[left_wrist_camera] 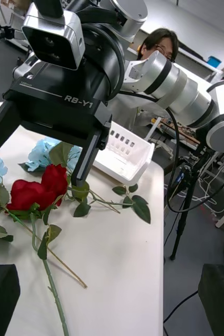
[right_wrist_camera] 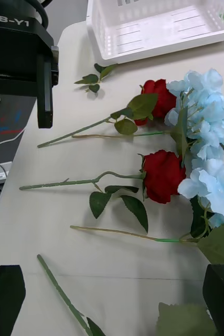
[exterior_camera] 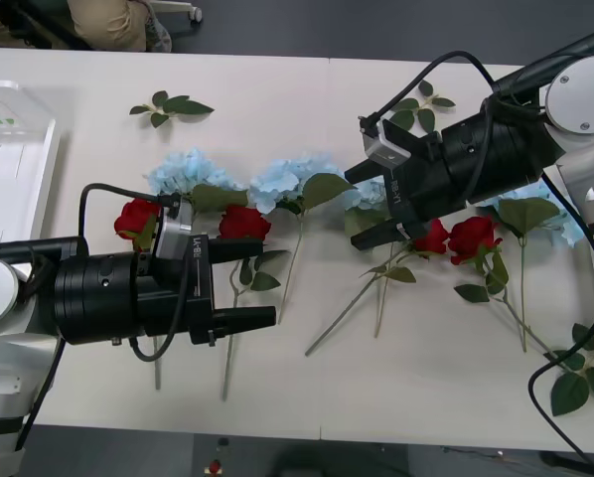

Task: Put the red flowers into the right box and the blue flowers into the left box

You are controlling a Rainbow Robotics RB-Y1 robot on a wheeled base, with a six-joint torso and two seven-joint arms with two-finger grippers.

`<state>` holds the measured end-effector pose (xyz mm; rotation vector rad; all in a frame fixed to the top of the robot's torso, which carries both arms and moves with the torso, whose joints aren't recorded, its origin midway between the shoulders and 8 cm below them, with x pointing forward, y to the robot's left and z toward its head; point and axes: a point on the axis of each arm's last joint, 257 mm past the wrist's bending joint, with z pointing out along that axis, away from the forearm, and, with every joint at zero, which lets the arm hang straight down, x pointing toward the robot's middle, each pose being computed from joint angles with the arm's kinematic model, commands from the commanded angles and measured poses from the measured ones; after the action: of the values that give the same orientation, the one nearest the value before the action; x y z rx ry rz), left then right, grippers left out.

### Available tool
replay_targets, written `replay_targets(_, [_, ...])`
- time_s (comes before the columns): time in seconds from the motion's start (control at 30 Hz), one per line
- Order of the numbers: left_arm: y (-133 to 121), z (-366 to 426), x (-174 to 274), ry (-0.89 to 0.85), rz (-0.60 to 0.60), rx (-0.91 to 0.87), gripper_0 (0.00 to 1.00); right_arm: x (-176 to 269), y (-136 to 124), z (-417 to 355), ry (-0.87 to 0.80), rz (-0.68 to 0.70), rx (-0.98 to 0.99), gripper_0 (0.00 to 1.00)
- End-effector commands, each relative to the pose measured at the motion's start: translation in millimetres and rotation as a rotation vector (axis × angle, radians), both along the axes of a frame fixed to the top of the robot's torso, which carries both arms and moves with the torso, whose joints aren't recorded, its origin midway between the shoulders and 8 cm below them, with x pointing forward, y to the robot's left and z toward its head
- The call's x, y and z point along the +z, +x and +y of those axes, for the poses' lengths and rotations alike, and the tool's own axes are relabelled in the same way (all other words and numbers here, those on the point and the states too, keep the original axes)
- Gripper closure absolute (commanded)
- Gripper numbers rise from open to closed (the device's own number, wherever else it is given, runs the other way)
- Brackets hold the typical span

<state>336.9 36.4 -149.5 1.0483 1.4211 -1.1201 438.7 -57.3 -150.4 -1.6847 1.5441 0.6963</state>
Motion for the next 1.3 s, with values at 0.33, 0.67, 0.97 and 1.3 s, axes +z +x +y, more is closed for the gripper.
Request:
replay_targets(0.33, [-1.8,4.2,6.1,0.007,-0.043,0.003,0.0,3.9,-1.8,4.2,0.006,-0.015,0.016,0.0])
replay_targets(0.67, [-1.8,4.2,6.1,0.007,-0.043,0.003,0.0,3.9,-1.8,4.2,0.006,-0.015,0.016,0.0])
replay_targets(0.97, [-1.8,4.2,6.1,0.007,-0.043,0.003,0.0,-30.0,-2.1,-22.1,-0.007,0.062,-0.059,0.0])
replay_targets(1.3, [-1.0,16.3,38.0,-0.076,-0.055,-0.018,0.0,-20.1,-13.3,-90.1,-0.109,0.175,-0.224,0.0])
